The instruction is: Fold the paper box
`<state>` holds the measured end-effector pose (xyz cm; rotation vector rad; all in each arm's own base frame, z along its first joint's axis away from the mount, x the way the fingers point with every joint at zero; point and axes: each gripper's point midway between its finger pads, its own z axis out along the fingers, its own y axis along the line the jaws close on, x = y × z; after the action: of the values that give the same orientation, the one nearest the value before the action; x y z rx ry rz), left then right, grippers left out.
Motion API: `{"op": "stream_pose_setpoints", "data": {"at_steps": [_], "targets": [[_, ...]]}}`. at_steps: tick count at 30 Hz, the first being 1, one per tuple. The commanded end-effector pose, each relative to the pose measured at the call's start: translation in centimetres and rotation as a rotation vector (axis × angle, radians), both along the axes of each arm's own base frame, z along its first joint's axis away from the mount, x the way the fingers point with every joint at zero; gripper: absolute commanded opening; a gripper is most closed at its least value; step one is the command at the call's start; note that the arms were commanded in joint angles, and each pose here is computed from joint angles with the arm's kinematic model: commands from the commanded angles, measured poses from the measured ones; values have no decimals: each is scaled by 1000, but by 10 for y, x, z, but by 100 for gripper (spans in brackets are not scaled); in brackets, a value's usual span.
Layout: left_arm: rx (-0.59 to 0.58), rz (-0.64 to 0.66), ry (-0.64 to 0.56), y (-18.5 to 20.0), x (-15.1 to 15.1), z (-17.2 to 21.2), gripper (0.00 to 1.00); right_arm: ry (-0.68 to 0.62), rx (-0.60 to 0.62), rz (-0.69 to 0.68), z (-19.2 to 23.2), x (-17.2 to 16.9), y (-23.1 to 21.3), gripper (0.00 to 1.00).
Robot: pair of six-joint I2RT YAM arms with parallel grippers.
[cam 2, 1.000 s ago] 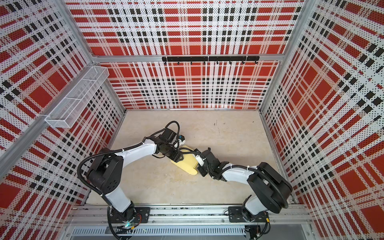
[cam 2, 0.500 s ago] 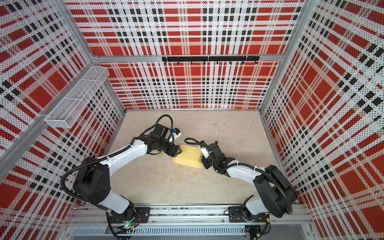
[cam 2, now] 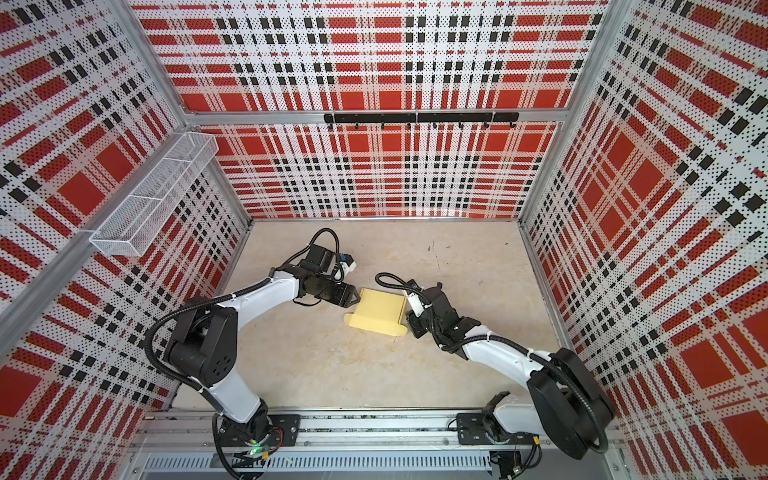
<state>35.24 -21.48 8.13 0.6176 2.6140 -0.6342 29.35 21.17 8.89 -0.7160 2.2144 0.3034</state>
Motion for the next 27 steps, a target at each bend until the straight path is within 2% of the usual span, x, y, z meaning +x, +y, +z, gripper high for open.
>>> {"op": "stream_pose_setpoints", "data": {"at_steps": [1,6,10,13,15,19,23,25,27], "targets": [[-40,7,39,-10,6,-5,61,29,-8,-21,-11,4,-3,41],[-98,11,94,-13,5,-14,53,-64,17,12,15,15,0,51],[-173,18,141,-16,1,-17,49,-275,55,42,71,30,-2,59],[-248,19,161,-17,-3,-16,47,-434,-31,141,99,34,-2,70],[-250,29,171,-15,-5,-23,46,-493,-108,201,100,38,-8,75],[-237,37,177,-10,-5,-27,45,-608,-161,299,95,37,-21,94],[-240,38,187,-8,-7,-33,43,-621,-264,450,69,31,-17,96],[-238,35,196,-8,-7,-35,41,-625,-296,454,57,34,-19,96],[-239,34,199,-7,-6,-36,38,-641,-351,516,40,32,-17,96]]}}
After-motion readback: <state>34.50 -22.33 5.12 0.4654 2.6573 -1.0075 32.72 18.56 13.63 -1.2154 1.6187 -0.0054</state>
